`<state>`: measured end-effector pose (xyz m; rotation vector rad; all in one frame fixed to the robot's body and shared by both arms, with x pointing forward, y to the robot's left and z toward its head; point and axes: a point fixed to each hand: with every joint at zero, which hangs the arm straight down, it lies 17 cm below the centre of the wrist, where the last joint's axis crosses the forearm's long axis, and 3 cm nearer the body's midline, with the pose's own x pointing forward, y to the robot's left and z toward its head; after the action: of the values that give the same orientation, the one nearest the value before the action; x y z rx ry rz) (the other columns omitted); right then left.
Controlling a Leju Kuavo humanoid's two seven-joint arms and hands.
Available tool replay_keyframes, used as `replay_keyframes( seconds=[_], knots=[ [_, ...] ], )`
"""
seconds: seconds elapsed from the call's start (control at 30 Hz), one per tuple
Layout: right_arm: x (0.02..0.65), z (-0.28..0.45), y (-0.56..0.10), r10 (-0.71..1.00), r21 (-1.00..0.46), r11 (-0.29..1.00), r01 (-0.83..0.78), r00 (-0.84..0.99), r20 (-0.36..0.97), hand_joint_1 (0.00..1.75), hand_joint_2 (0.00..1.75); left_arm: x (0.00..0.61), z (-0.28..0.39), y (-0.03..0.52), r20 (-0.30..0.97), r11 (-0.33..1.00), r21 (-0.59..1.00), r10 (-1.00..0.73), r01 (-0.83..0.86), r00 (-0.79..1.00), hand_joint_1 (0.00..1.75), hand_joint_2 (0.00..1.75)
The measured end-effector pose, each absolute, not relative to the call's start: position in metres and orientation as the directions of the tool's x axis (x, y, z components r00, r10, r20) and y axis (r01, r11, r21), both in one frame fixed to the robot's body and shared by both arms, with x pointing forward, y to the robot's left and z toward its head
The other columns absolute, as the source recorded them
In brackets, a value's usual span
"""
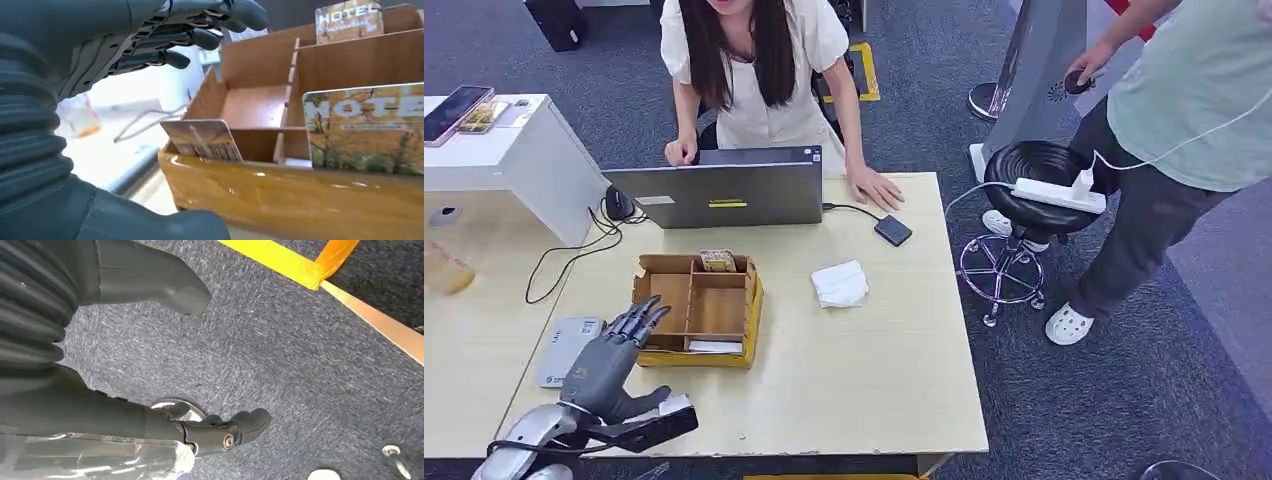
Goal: Pass the card to the sensor for recognition and then transmit it.
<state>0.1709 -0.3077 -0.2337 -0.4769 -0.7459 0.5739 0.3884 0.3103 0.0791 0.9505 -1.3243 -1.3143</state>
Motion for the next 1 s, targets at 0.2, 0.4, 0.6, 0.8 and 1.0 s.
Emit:
replay_keyframes(
  seconds=[0.2,0.4,0.6,0.8,1.0],
  knots=[
    [0.169,-0.234,-0.308,0.635,-0.587,0.746,-0.314,0.598,0.488,0.0,1.75,0.394,0.085,0.31,0.068,0.059,0.997,-0.983,0.053,-0.17,0.0,1.75],
    [0.168,-0.235,-0.308,0.634,-0.587,0.747,-0.312,0.601,0.488,0.0,1.75,0.396,0.083,0.308,0.074,0.067,0.997,-0.985,0.047,-0.157,0.0,1.75],
    [0.167,-0.235,-0.309,0.631,-0.586,0.748,-0.31,0.604,0.487,0.0,1.75,0.398,0.084,0.304,0.08,0.076,0.997,-0.986,0.031,-0.148,0.0,1.75],
    [0.165,-0.235,-0.31,0.628,-0.585,0.75,-0.307,0.609,0.486,0.0,1.75,0.399,0.084,0.301,0.091,0.088,0.996,-0.985,0.029,-0.144,0.0,1.75],
    [0.164,-0.236,-0.31,0.627,-0.585,0.751,-0.307,0.611,0.484,0.0,1.75,0.405,0.092,0.309,0.07,0.072,0.997,-0.99,-0.009,-0.122,0.0,1.75]
  ],
)
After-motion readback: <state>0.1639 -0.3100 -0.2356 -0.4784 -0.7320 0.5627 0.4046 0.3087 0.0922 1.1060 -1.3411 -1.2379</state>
